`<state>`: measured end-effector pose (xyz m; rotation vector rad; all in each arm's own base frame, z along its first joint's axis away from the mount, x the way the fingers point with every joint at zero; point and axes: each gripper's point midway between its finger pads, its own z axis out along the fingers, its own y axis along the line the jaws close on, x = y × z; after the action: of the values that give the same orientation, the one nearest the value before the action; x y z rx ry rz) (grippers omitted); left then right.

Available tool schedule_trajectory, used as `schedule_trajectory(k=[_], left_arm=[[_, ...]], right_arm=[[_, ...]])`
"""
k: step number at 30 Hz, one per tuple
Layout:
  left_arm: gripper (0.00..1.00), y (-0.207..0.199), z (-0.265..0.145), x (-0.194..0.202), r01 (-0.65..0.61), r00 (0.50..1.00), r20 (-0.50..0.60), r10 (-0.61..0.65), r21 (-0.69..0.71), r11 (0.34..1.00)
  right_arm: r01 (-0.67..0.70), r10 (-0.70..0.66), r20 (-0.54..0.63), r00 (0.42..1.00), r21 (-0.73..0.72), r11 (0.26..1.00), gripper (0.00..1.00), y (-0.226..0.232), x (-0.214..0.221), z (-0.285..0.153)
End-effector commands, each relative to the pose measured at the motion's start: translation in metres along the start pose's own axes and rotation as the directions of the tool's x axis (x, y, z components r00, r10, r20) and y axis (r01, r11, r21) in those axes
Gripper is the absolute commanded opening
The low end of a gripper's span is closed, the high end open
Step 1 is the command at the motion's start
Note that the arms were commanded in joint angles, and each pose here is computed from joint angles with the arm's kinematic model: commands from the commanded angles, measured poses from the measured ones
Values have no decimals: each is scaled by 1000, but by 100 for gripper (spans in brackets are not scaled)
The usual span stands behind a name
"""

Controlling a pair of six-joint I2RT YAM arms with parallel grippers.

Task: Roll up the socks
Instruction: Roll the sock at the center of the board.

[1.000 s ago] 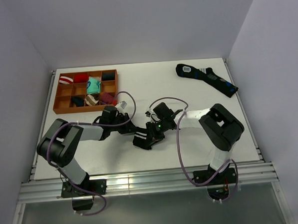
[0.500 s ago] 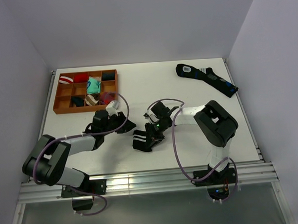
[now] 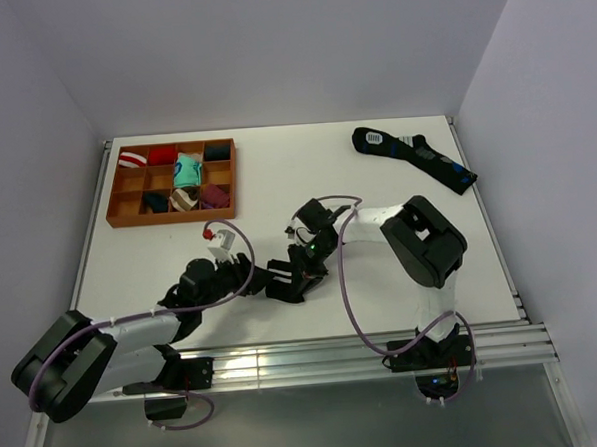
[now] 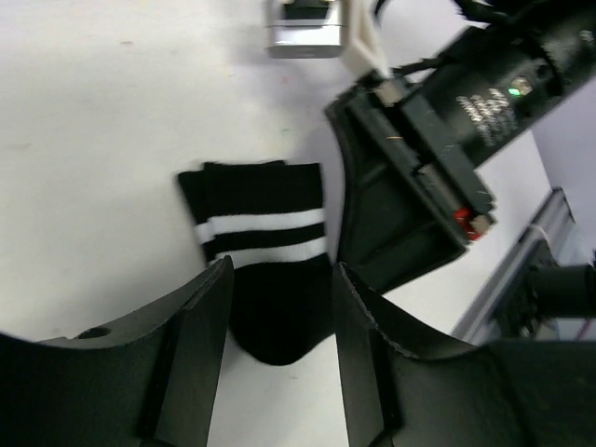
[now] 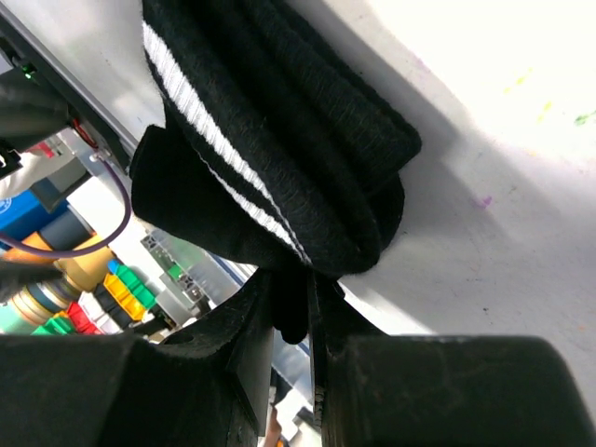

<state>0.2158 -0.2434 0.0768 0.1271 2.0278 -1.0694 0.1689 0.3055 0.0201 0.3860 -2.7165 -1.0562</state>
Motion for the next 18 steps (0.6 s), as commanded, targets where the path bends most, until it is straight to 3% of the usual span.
schedule_trajectory(k=[1,9,18], left_arm=[[52,10,-6,-17,14,992,122,-6,-59,998],[54,23,-20,-4,17,988,156,0,-110,994],[53,11,-11,5,-29,992,122,36,-54,998]], right_arm=[[-46,56,-63,996,154,987,18,-37,16,8],[-54,67,-84,994,150,987,17,-34,9,10],[-56,71,-92,993,157,986,17,-31,4,9]])
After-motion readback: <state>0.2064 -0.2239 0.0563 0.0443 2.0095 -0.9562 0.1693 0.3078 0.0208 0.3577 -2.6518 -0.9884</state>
